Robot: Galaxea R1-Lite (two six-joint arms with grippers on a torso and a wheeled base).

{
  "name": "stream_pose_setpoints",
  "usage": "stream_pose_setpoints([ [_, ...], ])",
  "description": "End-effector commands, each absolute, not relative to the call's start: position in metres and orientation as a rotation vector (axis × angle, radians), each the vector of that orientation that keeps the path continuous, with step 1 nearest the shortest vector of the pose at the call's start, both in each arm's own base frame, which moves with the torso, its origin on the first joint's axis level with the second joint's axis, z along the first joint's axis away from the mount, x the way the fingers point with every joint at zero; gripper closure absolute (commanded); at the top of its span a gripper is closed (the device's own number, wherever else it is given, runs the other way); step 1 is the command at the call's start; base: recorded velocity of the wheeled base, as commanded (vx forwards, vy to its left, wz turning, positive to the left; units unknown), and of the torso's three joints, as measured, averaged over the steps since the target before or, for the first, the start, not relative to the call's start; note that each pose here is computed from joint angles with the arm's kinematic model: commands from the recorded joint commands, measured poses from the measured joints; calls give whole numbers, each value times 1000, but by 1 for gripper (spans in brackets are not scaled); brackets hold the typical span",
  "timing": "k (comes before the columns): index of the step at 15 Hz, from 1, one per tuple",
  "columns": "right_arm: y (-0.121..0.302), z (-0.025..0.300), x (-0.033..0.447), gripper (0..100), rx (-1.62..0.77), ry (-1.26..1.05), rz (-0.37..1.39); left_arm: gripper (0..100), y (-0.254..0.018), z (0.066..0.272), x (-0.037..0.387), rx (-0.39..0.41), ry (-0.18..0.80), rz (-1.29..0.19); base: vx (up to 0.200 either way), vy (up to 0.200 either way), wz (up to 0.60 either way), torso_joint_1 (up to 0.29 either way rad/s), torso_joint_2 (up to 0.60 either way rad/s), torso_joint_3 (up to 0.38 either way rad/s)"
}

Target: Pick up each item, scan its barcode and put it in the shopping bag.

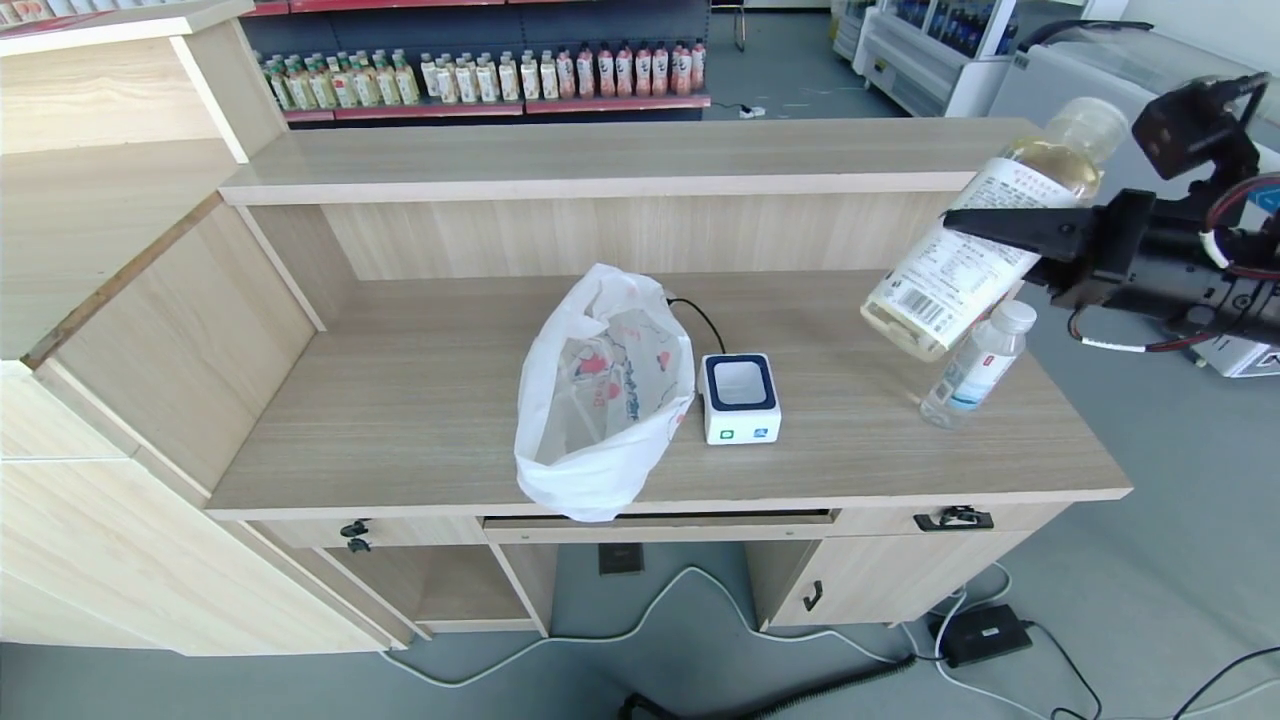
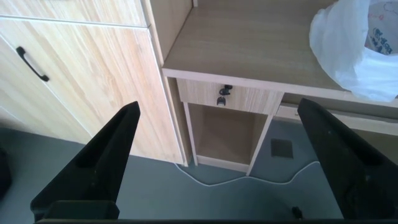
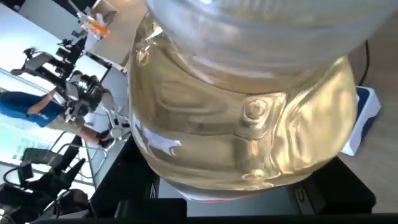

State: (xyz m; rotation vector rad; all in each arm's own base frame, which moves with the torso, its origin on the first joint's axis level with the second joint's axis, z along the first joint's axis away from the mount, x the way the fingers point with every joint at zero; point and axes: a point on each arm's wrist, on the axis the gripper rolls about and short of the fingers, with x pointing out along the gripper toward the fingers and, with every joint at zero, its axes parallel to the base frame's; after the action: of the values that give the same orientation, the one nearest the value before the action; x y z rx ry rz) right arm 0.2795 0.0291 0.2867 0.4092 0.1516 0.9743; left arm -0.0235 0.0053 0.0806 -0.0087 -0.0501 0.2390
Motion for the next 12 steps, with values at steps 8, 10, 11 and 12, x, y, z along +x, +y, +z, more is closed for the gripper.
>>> stream_pose_setpoints([
  [8, 37, 318, 167, 100, 423, 222, 1352, 0, 5, 81, -24, -9, -51, 241, 0, 0, 0, 0, 0, 0],
  [10, 41, 319, 159, 100, 427, 229, 1381, 0, 5, 81, -24, -9, -51, 239, 0, 0, 0, 0, 0, 0],
  [11, 41, 319, 158, 100, 430, 233, 1383, 0, 5, 81, -24, -9, -51, 238, 0, 0, 0, 0, 0, 0],
  [12, 41, 319, 155, 100, 432, 243, 1399, 0, 5, 81, -24, -9, -51, 239, 0, 0, 0, 0, 0, 0],
])
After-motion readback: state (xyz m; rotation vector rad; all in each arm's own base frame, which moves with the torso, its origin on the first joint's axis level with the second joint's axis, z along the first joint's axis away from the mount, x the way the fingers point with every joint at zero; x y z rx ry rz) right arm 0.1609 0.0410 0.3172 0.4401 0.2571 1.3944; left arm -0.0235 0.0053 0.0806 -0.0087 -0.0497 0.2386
